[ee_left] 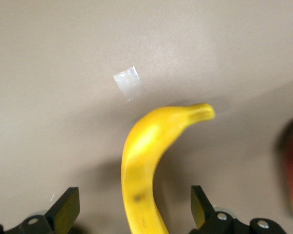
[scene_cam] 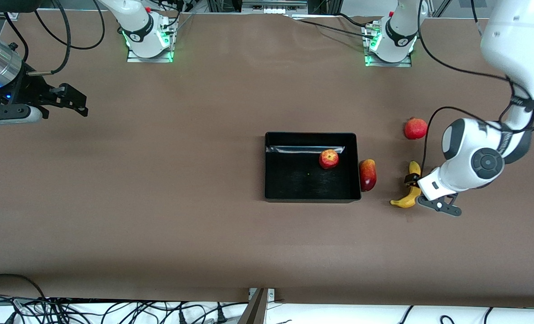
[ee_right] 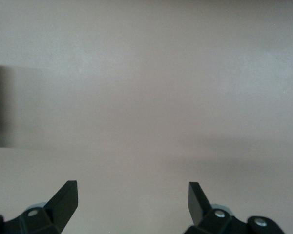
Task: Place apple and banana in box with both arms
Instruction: 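Lower the left gripper onto the yellow banana and grasp it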
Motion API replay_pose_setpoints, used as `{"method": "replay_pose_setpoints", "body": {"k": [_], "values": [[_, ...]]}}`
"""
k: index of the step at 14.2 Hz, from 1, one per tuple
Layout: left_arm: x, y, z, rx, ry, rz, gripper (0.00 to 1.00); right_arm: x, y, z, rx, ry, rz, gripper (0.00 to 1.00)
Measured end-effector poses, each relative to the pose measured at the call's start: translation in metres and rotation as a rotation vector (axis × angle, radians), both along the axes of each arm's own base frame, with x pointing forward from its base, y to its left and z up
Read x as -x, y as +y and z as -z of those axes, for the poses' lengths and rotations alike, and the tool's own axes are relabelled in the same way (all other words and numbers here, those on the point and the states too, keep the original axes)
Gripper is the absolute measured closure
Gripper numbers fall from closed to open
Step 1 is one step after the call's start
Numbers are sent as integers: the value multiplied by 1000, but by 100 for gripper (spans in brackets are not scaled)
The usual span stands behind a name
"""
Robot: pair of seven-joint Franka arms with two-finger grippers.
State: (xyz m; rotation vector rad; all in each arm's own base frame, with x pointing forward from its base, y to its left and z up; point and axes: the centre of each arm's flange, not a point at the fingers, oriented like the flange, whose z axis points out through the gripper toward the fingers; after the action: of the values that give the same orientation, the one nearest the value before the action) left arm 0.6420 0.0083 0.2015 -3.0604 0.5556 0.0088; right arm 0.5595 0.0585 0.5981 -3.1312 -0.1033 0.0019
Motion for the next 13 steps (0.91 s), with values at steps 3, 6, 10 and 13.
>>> {"method": "replay_pose_setpoints", "body": {"k": [3, 6, 10, 13], "values": [[16, 0, 29, 14, -37, 29, 19, 0, 0, 0, 0, 0, 0, 0], [14, 1, 23, 12, -48, 31, 50, 0, 0, 0, 0, 0, 0, 0], [8, 1, 2, 4, -68, 30, 66, 0, 0, 0, 0, 0, 0, 0], [-3, -11, -50, -28, -27, 38, 66, 0, 0, 0, 0, -1, 0, 0]]}}
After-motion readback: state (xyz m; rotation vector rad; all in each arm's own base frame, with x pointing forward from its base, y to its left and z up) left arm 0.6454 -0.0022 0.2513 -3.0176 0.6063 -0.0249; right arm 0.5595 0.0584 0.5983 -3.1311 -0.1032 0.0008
